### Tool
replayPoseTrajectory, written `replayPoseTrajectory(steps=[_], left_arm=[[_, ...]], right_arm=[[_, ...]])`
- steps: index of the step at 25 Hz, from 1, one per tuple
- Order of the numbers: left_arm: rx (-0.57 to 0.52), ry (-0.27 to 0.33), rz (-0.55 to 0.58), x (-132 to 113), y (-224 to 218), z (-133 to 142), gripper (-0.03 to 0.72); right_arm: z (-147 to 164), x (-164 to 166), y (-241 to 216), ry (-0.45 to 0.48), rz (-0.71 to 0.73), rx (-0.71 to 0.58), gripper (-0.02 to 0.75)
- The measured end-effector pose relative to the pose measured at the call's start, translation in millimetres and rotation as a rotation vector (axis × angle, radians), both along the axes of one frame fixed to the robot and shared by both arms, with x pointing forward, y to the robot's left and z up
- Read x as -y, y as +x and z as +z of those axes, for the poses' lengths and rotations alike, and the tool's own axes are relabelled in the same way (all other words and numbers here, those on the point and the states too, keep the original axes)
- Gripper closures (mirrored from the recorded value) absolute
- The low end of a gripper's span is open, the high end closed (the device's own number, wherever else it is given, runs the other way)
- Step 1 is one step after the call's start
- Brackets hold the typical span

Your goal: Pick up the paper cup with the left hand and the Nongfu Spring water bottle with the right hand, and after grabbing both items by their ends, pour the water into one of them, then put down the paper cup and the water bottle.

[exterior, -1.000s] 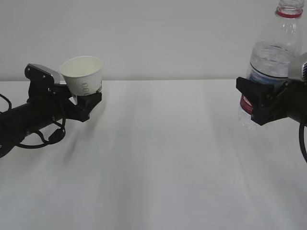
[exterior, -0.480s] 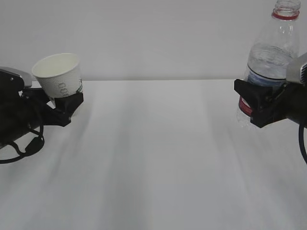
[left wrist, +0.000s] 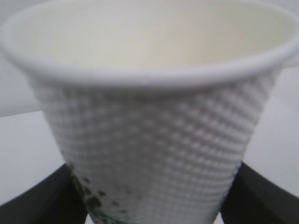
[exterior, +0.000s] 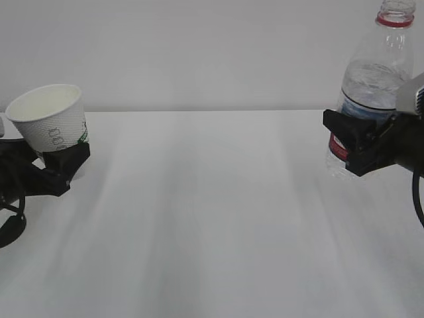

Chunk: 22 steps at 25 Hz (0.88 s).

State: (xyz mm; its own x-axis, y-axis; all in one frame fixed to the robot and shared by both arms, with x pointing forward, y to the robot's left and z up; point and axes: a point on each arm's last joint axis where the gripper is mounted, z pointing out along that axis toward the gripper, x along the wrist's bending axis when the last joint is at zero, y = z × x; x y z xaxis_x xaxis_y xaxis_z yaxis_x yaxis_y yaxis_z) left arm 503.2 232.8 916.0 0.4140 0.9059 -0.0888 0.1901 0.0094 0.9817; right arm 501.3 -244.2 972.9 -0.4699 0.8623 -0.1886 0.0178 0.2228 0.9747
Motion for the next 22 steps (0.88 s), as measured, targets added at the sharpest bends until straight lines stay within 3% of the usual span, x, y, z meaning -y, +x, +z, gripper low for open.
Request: replayPoseTrajectory(steps=[14,22], left_arm=[[0.045,-0.011,0.012,-6,-32,20,0.133],[0.079,0.028,-0.121,3,-41,26,0.133]], right_arm=[[-19,4,-18,0.038,-0.038,-0.087,0.279],[-26,4,-31,0.068,-0.029,-0.093,0.279]])
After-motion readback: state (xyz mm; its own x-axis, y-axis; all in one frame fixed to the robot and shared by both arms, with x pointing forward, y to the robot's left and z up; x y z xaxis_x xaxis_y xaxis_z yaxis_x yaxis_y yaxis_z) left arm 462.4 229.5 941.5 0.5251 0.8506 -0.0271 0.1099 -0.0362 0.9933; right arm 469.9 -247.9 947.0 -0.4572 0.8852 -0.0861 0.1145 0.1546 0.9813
